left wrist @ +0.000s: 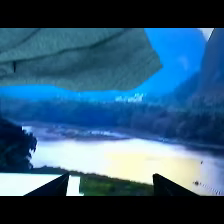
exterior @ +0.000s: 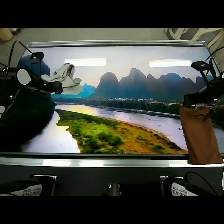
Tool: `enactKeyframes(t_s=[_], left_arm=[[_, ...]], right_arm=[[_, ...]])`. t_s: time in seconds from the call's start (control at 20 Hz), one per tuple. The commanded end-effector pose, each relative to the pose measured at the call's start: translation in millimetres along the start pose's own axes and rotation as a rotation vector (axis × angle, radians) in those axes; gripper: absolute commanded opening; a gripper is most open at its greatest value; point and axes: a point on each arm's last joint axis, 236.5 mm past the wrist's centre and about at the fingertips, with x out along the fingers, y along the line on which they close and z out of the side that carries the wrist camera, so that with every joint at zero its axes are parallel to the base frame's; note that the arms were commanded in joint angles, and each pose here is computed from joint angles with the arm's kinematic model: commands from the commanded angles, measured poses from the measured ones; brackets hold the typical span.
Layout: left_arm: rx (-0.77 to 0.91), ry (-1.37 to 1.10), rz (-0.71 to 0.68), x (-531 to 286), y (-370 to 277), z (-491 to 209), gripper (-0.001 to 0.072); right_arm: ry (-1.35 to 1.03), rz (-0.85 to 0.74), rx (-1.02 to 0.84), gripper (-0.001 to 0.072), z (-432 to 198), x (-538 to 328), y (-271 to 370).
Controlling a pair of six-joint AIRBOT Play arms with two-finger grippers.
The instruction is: Fold the shirts.
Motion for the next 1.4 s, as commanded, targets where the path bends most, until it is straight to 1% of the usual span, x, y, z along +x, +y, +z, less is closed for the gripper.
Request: enactKeyframes(t_s=[0.0, 0.1, 0.15, 0.35, 0.55, 0.65, 0.7, 0.75, 0.8, 0.9, 1.0, 1.1, 1.2, 1.35], left_arm=[[-0.101, -0.266, -0.028, 0, 8, 77, 0.0637], [-0.199, -0.241, 0.009, 26, 41, 98, 0.0637], [-0.248, -0.200, 0.030, 45, 58, 101, 0.0676], [-0.439, -0.003, 0.072, 125, 110, 76, 0.0682], [-0.552, 0.066, -0.020, 182, 105, 53, 0.0681], [-0.559, 0.085, -0.022, 196, 104, 44, 0.0671], [-0.560, 0.091, -0.020, 198, 105, 42, 0.0590], [-0.562, 0.087, -0.020, 196, 106, 43, 0.0246], [-0.563, 0.074, -0.022, 190, 107, 48, 0.0035], [-0.549, 0.009, -0.033, 161, 106, 72, 0.0036], [-0.425, -0.125, -0.055, 104, 98, 114, 0.0035], [-0.230, -0.283, -0.074, 14, 74, 155, 0.0035], [-0.058, -0.461, -0.104, -95, 31, 181, 0.0035], [0.134, -0.706, -0.219, -256, -58, 175, 0.0035]], right_arm=[[-0.184, -0.086, 0.016, 0.0599, 43, -4, -20], [-0.250, -0.087, 0.025, 0.0598, 59, -7, -21], [-0.273, -0.067, 0.033, 0.0599, 64, -9, -17], [-0.309, 0.037, 0.061, 0.0598, 73, -10, 7], [-0.316, 0.047, 0.056, 0.0598, 74, -11, 9], [-0.316, 0.046, 0.050, 0.0599, 74, -11, 9], [-0.317, 0.045, 0.050, 0.0599, 74, -11, 9], [-0.325, 0.041, 0.050, 0.0599, 76, -12, 8], [-0.329, 0.036, 0.040, 0.0599, 77, -13, 7], [-0.339, 0.018, -0.020, 0.0599, 77, -18, 6], [-0.367, -0.018, -0.075, 0.0599, 80, -36, 3], [-0.432, -0.088, -0.091, 0.0599, 86, -71, -6], [-0.523, -0.190, -0.107, 0.0599, 90, -122, -18], [-0.691, -0.322, -0.123, 0.0598, 82, -217, -18]])
